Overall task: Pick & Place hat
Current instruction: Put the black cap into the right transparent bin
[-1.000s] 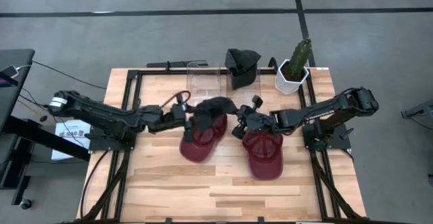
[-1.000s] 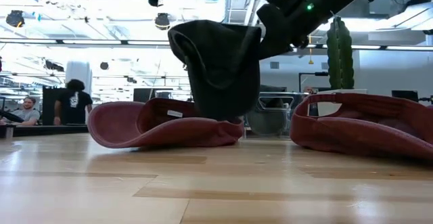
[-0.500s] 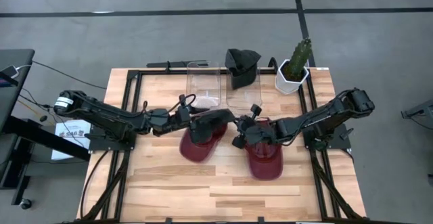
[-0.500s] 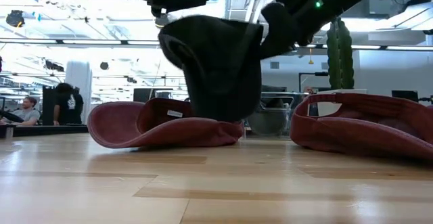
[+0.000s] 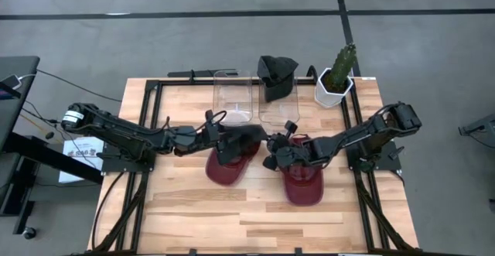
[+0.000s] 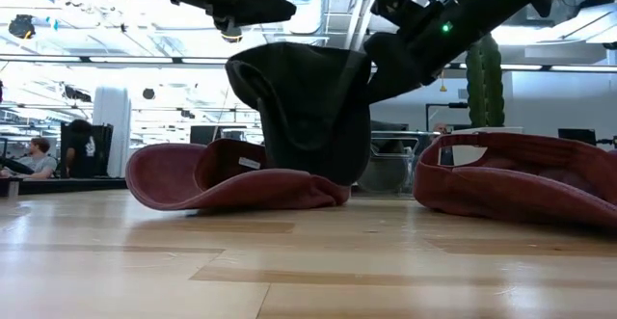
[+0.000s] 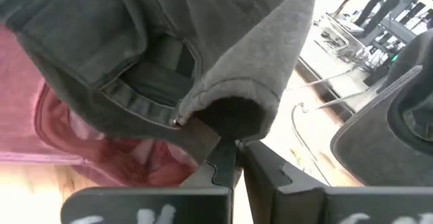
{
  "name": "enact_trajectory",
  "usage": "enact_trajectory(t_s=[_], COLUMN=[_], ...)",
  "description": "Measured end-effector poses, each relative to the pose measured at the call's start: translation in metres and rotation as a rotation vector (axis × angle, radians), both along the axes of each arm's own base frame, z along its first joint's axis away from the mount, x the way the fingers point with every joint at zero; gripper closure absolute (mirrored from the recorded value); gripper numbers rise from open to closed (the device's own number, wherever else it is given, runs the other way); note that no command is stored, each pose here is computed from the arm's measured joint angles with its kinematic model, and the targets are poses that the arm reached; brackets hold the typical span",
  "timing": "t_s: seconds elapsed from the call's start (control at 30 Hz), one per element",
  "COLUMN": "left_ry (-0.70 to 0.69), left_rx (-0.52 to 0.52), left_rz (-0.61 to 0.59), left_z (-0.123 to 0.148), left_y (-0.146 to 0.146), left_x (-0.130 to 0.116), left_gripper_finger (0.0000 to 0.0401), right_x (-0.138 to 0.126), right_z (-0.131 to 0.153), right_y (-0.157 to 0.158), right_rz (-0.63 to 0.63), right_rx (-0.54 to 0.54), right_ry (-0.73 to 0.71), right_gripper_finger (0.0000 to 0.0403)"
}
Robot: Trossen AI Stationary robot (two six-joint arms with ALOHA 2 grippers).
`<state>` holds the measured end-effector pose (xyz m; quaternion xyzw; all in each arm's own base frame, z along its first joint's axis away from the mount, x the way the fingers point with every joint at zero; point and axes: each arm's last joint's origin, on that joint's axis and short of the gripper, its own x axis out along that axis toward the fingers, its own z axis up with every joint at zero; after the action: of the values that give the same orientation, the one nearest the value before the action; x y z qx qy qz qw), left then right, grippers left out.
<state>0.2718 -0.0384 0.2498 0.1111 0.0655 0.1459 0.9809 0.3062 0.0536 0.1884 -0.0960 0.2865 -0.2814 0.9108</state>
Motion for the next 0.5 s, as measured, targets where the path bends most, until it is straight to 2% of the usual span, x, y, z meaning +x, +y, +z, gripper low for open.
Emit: enact_trajectory(t_s=[0.37,0.5], left_ry=[0.028,0.042], left_rx=[-0.011,-0.045], left_rz=[0.022,0.028], left_z=[-0.0033,-0.0058], left_y=[0.0011,0.0012], left_x=[-0.0005,-0.0009], left_gripper_finger=[0.0289,0.0289], right_x=[-0.0010,-0.0010], right_z=[0.0001,0.0001], right_y=[0.0039,0.0039], right_rz=[0.003,0.003], right_rx=[-0.011,-0.011], right_ry=[-0.001,-0.001], right_gripper_finger=[0.0398,0.0399])
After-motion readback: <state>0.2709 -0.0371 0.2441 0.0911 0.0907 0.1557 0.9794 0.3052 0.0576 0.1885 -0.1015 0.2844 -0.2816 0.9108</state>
